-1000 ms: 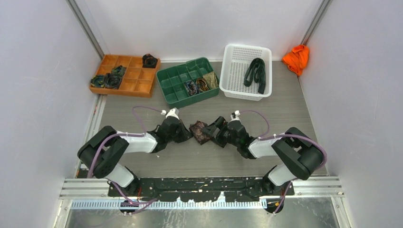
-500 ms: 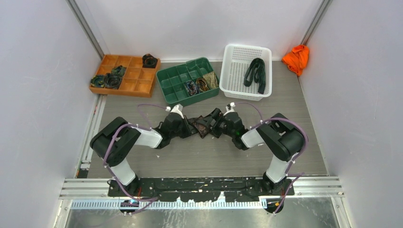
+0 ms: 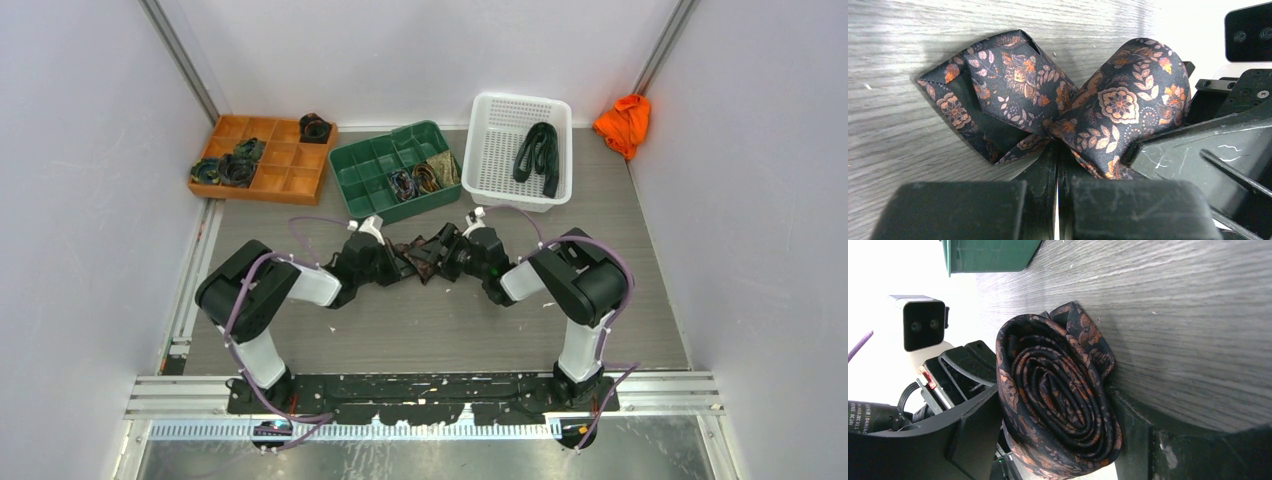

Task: Roll the ties
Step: Pick up the tie at the center of the board.

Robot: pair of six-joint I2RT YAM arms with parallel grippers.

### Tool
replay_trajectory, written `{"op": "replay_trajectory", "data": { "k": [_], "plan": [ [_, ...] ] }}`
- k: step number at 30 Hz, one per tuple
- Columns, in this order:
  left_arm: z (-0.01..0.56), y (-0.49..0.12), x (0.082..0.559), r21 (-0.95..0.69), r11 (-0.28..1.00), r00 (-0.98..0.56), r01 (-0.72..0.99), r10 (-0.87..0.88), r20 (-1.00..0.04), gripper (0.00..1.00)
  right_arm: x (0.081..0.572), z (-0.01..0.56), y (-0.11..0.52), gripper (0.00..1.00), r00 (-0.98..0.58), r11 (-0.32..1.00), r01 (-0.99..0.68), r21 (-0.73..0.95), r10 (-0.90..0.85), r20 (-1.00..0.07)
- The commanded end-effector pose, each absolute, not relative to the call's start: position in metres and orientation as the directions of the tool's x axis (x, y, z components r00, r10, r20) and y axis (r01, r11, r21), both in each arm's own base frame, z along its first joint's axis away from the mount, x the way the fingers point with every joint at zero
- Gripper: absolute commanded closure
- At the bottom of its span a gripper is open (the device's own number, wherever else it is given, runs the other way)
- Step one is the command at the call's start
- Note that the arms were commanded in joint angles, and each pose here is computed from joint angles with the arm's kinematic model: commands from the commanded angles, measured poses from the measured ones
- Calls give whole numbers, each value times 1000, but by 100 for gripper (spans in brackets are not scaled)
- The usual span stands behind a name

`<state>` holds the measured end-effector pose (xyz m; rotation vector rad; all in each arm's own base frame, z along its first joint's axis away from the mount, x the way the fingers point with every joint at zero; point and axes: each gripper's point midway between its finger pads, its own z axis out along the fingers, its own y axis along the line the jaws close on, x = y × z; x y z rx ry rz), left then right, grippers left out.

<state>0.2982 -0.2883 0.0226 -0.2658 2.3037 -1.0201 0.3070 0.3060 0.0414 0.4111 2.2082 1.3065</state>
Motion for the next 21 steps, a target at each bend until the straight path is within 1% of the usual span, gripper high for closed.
{"op": "replay_trajectory", "data": {
  "k": [1, 8, 18, 21],
  "plan": [
    [1, -273, 299, -668, 743, -816, 40, -361, -451, 100, 262, -54, 269, 24, -896, 720, 150, 677, 388, -214],
    [-6, -260, 313, -662, 749, -817, 17, -372, -441, 100, 265, -52, 278, 24, -922, 731, 98, 675, 323, -215],
    [-10, -251, 326, -672, 741, -826, 2, -378, -419, 100, 280, -46, 295, 38, -933, 721, 58, 690, 285, -218],
    [-15, -252, 324, -672, 740, -834, 0, -371, -409, 100, 283, -42, 301, 44, -936, 709, 46, 704, 276, -216]
  ]
}}
